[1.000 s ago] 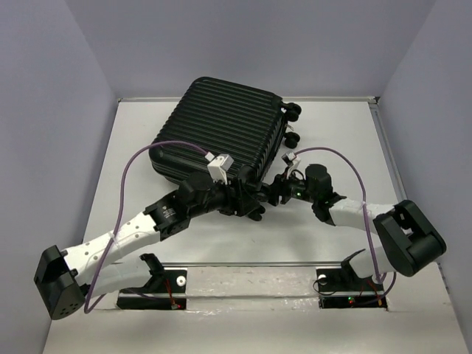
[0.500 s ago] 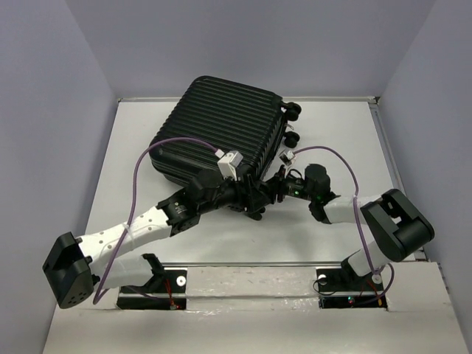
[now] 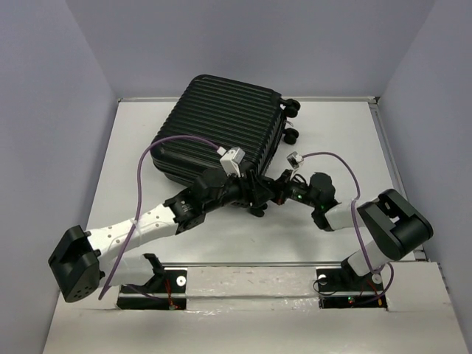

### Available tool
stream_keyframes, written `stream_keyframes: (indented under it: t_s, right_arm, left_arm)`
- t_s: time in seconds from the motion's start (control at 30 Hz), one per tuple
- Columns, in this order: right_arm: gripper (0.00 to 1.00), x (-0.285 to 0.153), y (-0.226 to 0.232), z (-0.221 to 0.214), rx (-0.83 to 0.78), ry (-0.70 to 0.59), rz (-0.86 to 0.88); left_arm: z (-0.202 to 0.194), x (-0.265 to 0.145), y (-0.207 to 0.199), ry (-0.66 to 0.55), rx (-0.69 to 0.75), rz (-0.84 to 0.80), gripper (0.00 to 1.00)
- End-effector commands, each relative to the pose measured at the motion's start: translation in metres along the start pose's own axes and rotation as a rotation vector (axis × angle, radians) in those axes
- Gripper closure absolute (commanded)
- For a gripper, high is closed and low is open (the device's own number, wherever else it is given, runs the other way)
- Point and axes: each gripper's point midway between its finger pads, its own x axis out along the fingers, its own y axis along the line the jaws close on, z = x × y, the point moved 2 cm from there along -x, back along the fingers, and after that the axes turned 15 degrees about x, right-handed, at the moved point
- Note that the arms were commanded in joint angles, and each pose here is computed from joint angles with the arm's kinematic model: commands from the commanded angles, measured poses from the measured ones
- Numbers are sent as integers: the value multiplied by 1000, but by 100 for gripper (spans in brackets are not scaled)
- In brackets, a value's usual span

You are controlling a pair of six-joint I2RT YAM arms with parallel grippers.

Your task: Pack the luggage

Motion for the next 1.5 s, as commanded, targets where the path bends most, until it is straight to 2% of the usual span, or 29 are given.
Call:
stream_keyframes:
  t_s: [0.0, 0.27, 0.43, 0.53, 0.7, 0.77, 0.83, 0.9, 0.93, 1.0, 1.07, 1.1, 1.2, 1.3, 1.37, 1.4, 1.47]
  right_arm:
    - [93, -8, 18, 3, 20, -113, 41]
    - [93, -18, 33, -10, 27, -196, 5]
    - [93, -23, 44, -15, 43, -291, -15]
    - [93, -21, 67, -30, 27, -285, 11]
    - [93, -6, 75, -49, -57, -285, -149]
    - [93, -2, 58, -60, -87, -286, -290]
    - [93, 4, 51, -60, -106, -305, -353]
    - [93, 4, 43, -65, -86, -304, -380]
    - [93, 4, 44, -65, -89, -298, -377]
    - [93, 7, 50, -64, -105, -268, -378]
    - [93, 10, 56, -60, -119, -238, -355]
    - [93, 9, 55, -50, -109, -255, -349]
    - [93, 7, 50, -43, -85, -217, -310]
    - [93, 5, 41, -36, -97, -192, -312]
    - [93, 3, 38, -34, -99, -183, -315]
    - [93, 1, 35, -32, -94, -184, -318]
    - [93, 1, 36, -36, -93, -165, -307]
  left_arm:
    - [74, 9, -10, -268, 11, 37, 28]
    - [106, 25, -16, -361, -14, 54, 28]
    - [114, 41, -23, -372, -28, 26, 28]
    - [117, 51, -27, -365, -23, 17, 28]
    - [125, 62, -31, -362, 9, 14, 28]
    - [127, 67, -33, -348, 21, 13, 27]
    - [127, 69, -32, -314, 40, 27, 26]
    - [151, 57, -37, -330, 99, 29, 22]
    - [145, 51, -30, -280, 126, 73, 21]
    - [158, 23, -28, -288, 176, 137, 18]
    - [121, 5, -7, -170, 208, 205, 17]
    - [113, -18, -6, -157, 202, 209, 17]
    - [56, -38, 20, -29, 154, 245, 19]
    - [14, -65, 22, 28, 60, 194, 22]
    - [-14, -65, 17, 55, -20, 124, 22]
    - [-11, -66, 9, 30, -35, 66, 23]
    - [-16, -63, 9, 26, -52, 50, 21]
